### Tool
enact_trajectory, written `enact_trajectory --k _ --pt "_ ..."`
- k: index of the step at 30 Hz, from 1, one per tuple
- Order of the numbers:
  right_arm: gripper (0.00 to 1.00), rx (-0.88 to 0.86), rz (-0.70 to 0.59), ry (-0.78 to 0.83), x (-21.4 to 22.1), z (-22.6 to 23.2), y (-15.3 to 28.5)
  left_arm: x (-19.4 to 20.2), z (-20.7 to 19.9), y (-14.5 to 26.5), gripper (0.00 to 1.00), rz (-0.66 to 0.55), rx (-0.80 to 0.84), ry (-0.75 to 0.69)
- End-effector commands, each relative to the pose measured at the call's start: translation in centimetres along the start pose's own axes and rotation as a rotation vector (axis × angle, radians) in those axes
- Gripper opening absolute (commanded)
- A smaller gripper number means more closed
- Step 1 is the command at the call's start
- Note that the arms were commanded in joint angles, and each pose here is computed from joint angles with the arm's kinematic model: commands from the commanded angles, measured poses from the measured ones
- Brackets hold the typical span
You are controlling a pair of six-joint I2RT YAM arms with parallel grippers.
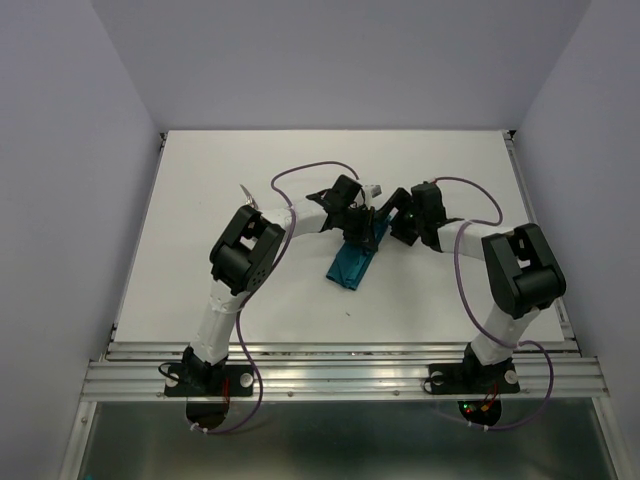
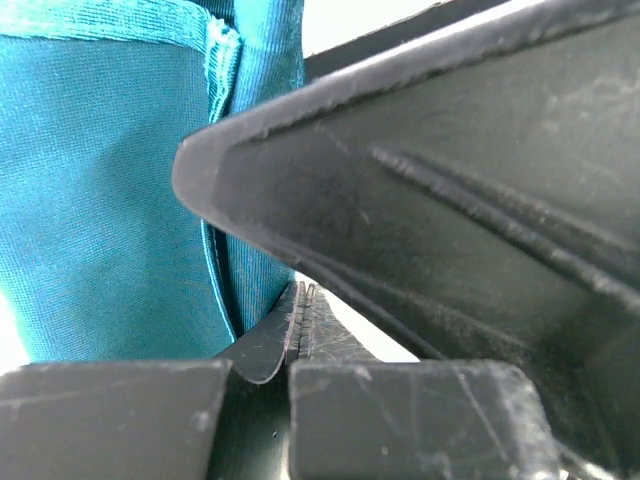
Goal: Fold the napkin into a case and place the utensils inside
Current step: Fold the 2/3-rectangle-folded napkin at the center of the board.
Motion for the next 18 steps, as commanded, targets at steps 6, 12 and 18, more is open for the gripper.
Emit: enact_trajectory --k 6,12,18 --pt "0.70 0.039 0.009 0.033 -0.2 0.2 -1.1 -1.5 -1.9 1.2 0.00 -0.042 0.048 -0.055" --pt "0.45 0.080 -0.015 0.025 -0.1 -0.7 -0.9 -2.2 -3.1 2.5 0.00 -0.059 0.058 -0.070" --pt "0.31 0.086 -0.017 0.014 0.0 -0.9 -0.8 -2.5 -4.8 4.8 0.00 -0.073 0.055 -0.112"
Point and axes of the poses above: each gripper's point midway between its finger pads, its own y axis back along the fingers, its own z axis along the line the jaws close on, x = y × z, the point moved 8 cm from there along y, back along the fingers, and after that the axes turned 3 degrees about -y, right-handed, at the moved point
